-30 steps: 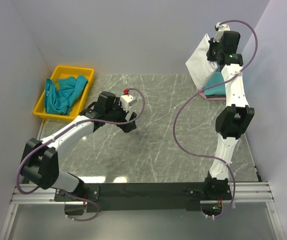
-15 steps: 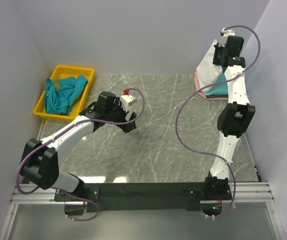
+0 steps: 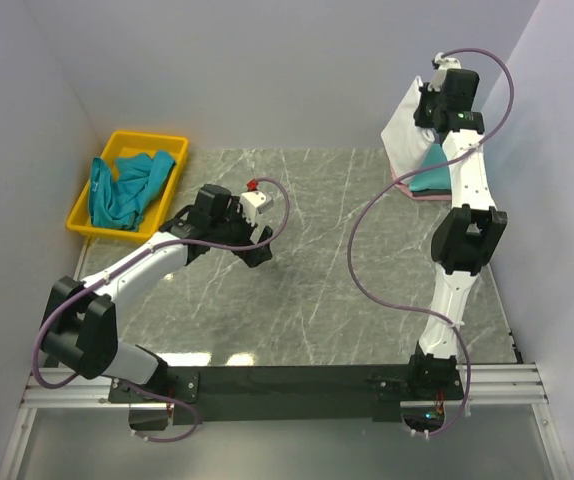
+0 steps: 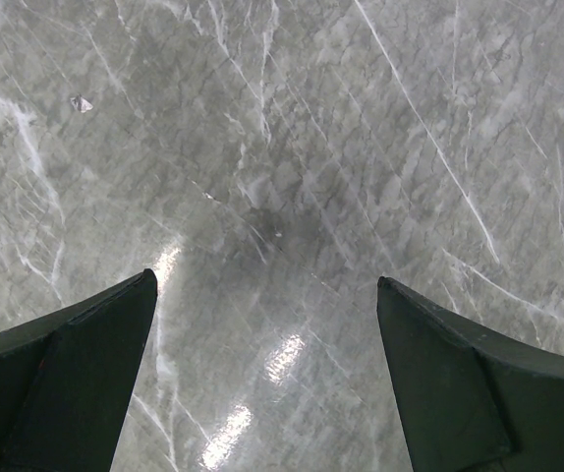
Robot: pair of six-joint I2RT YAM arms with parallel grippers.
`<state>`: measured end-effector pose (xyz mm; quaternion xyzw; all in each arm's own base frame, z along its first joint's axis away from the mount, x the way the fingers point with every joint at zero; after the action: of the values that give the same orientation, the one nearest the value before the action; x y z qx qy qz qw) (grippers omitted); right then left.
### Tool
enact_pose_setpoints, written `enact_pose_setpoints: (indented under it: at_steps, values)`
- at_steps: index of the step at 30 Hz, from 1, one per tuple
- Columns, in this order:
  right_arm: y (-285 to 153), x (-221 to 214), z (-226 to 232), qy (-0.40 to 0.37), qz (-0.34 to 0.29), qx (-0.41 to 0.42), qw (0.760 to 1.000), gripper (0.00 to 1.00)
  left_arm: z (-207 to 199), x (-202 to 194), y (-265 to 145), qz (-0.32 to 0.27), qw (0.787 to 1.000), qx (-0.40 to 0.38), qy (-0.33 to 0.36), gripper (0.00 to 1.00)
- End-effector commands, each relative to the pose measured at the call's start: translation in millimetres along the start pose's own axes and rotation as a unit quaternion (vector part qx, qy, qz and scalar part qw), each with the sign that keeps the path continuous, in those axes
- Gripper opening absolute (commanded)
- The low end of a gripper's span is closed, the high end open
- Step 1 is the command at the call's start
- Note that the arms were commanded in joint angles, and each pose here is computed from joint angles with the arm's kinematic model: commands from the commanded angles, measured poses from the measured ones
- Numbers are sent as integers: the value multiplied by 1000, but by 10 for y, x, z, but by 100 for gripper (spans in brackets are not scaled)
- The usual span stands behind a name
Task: Fold and stack the t-shirts
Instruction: Neatly place the folded tshirt to the corner
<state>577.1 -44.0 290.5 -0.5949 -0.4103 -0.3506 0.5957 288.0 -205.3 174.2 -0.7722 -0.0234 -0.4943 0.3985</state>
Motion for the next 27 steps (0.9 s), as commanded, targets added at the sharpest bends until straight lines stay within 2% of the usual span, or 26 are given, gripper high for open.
enact_pose_setpoints:
  at_steps: [1,10,19,27]
  values:
    - [-385,558,126,2,-75,10,997,0,-51,99,-79,-24,1000,-11,9,100]
    - [-229,439,118,1,-64,2,998,0,-51,97,-48,-22,1000,-16,5,100]
    - [19,63,-252,-25,-24,-45,998,0,-34,86,-35,-14,1000,-15,7,99]
    - [91,-84,-556,-41,-10,-74,996,0,-41,107,0,-12,1000,-23,8,100]
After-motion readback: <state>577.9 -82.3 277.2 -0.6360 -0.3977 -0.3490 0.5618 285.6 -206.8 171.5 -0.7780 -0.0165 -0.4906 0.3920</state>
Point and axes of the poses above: each gripper's point midway between its finger pads, its own y axis out along the fingers, its own z axis along the line the jaws close on, x = y × z, the point moved 5 cm from there along -y, back along the fingers, and after that the axes turned 5 degrees about -y, right-handed, at the moved point
